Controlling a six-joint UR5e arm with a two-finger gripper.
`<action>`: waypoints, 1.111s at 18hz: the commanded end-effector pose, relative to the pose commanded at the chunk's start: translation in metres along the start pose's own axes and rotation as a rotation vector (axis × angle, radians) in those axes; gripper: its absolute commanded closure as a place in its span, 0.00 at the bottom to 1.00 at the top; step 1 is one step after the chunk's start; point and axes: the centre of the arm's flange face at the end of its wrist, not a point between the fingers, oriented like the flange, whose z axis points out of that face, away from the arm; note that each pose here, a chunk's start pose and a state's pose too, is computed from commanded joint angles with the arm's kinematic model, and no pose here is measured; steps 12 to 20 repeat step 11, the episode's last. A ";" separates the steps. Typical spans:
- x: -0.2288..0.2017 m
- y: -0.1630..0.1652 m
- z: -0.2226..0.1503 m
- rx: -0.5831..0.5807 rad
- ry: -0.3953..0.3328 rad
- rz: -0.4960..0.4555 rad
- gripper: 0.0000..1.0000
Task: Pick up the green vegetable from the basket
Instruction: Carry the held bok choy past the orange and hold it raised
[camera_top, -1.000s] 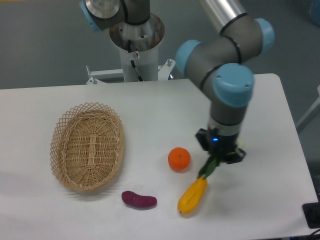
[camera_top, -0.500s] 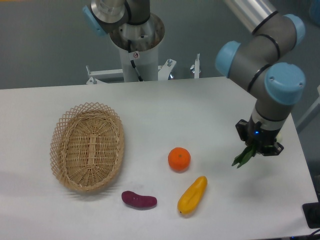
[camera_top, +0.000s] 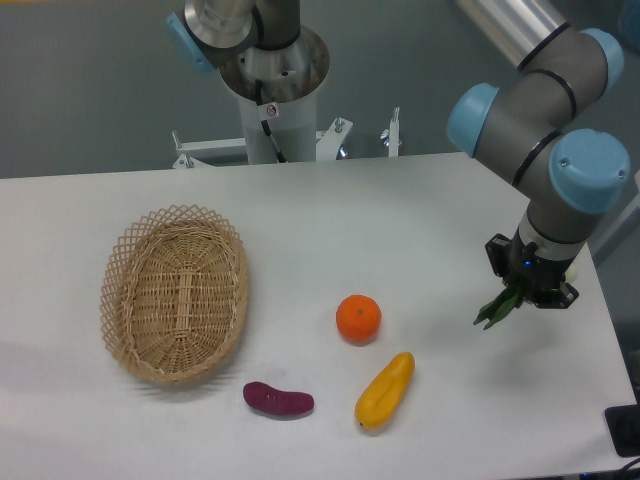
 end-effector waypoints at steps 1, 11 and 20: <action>0.000 0.000 0.001 0.000 0.002 0.000 0.92; 0.001 0.000 0.001 0.000 0.002 0.000 0.92; 0.001 0.000 0.001 0.000 0.002 0.000 0.92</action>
